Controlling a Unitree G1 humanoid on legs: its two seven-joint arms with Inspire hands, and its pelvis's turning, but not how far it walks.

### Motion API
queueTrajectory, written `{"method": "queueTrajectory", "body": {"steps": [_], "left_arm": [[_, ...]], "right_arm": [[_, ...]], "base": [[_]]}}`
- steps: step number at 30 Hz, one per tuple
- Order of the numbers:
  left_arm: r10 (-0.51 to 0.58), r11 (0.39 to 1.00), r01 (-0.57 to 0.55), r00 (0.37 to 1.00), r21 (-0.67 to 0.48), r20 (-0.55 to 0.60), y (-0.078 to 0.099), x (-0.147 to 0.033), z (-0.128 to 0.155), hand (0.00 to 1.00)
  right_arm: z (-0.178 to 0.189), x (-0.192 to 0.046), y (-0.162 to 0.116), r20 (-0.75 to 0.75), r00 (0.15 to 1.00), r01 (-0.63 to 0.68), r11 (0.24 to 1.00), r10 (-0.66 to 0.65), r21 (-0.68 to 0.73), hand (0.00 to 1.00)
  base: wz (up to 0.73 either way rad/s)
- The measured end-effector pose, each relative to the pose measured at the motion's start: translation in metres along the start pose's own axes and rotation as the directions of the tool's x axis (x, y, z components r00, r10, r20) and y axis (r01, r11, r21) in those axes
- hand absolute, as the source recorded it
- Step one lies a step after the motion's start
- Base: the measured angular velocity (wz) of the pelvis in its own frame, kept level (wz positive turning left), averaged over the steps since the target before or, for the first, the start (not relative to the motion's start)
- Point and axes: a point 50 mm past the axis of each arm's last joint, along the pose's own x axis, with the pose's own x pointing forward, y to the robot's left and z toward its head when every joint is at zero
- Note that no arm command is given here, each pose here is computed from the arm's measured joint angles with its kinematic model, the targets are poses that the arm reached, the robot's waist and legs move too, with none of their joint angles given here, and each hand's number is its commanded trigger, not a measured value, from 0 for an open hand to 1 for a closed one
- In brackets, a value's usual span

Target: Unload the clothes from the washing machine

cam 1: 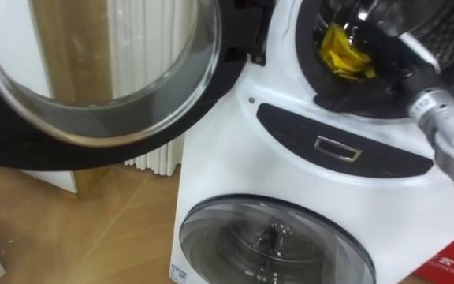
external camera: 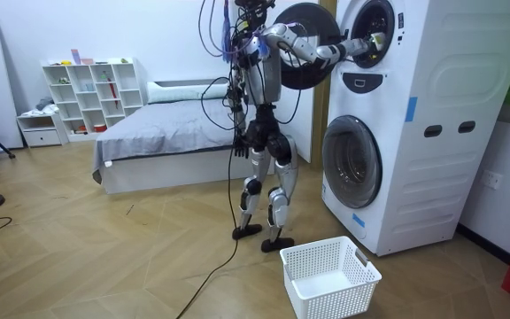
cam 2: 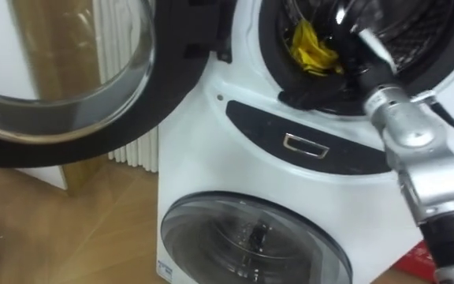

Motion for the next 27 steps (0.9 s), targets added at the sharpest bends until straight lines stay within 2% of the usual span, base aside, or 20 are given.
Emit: {"method": "queueTrajectory", "body": {"steps": [10,18,27], "left_arm": [[0.018,0.999,-0.020,0.999,-0.044,-0.038,0.005,0.000,-0.010,0.00],[0.032,0.997,-0.037,0.997,-0.070,-0.069,0.008,-0.001,-0.019,0.00],[0.028,0.997,-0.032,0.998,-0.074,-0.048,0.007,0.001,-0.015,0.00]], "right_arm": [[-0.010,0.002,-0.010,-0.048,0.999,-0.001,0.991,0.007,0.130,0.00],[-0.017,0.000,-0.024,-0.092,0.996,-0.006,0.993,0.018,0.119,0.00],[-0.021,-0.001,-0.024,-0.115,0.992,-0.041,0.997,0.049,0.073,0.00]], "base": [[0.06],[0.16],[0.02]]}}
